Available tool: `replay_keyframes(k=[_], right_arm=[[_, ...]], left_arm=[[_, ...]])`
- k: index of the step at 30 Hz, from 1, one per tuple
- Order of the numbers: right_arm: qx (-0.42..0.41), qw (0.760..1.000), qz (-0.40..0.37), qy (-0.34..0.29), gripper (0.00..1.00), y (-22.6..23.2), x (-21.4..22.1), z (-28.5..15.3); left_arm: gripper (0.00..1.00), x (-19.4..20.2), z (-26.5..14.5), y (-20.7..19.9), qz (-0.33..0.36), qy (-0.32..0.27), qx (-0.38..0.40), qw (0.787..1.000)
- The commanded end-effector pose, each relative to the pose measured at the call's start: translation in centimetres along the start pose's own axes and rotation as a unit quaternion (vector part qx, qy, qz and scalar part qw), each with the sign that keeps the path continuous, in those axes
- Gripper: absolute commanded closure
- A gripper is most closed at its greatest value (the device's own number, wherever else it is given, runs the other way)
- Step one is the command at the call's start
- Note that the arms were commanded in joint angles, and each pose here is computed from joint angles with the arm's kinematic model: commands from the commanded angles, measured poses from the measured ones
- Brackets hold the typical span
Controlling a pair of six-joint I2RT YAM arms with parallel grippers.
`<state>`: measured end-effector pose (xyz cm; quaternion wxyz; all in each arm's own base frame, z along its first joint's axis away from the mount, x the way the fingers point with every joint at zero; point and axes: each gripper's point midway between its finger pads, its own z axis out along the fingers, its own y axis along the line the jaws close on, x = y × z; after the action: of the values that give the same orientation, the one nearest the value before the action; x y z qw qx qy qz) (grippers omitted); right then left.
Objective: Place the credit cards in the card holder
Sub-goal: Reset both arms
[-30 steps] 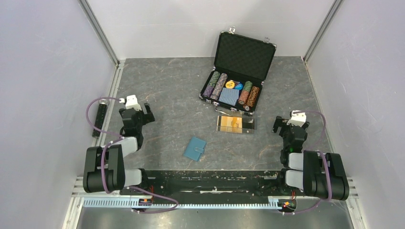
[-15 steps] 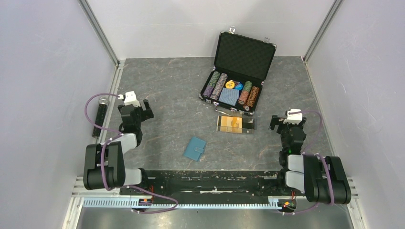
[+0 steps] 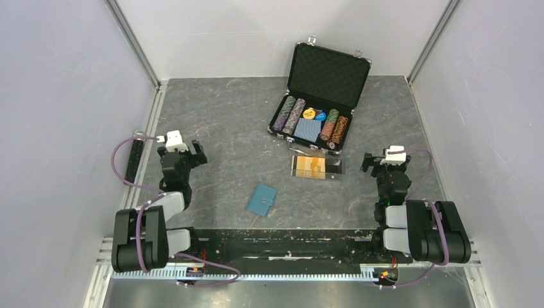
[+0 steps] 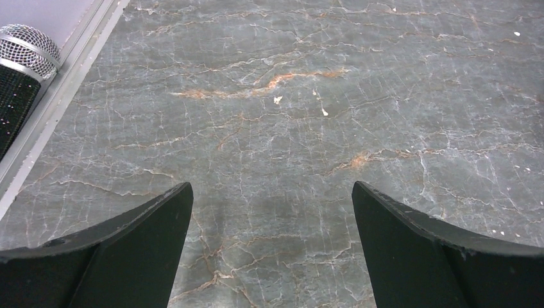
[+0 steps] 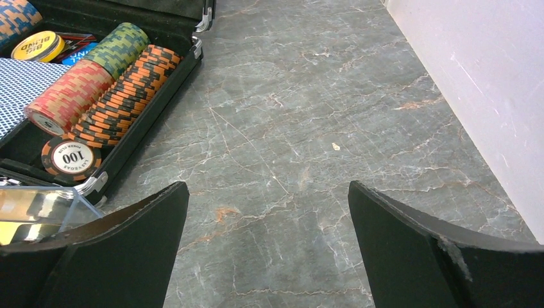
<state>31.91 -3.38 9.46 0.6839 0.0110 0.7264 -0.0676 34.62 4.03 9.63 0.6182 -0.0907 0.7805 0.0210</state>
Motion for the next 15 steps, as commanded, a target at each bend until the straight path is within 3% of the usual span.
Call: replay_keyframes(k=[1, 3, 6, 10, 12, 15], right_arm=[[-0.031, 0.999, -0.026, 0.002, 0.02, 1.4, 1.1, -1.3], [-0.029, 0.998, -0.051, -0.001, 0.02, 2.1, 1.3, -1.7], [-0.016, 0.998, -0.053, 0.005, 0.02, 1.8, 1.5, -1.6], [-0.014, 0.999, -0.052, 0.0, 0.02, 1.8, 1.3, -1.7], [-0.014, 0.999, -0.052, -0.002, 0.02, 1.8, 1.3, -1.7], [-0.014, 0.999, -0.052, -0.004, 0.02, 1.8, 1.2, -1.8]], left_arm=[[0.0, -2.2, 1.1, -1.2, -0.032, -0.055, 0.029, 0.998], [0.0, -1.3, 1.8, -2.4, -0.015, -0.048, 0.062, 0.997], [0.0, -0.8, 2.5, -2.3, -0.002, -0.031, 0.034, 0.999], [0.0, -0.5, 1.8, -1.6, -0.001, -0.083, -0.025, 0.996], [0.0, 0.1, 2.2, -2.3, 0.012, -0.046, -0.016, 0.999], [0.0, 0.1, 2.4, -2.7, 0.017, -0.05, -0.004, 0.999]])
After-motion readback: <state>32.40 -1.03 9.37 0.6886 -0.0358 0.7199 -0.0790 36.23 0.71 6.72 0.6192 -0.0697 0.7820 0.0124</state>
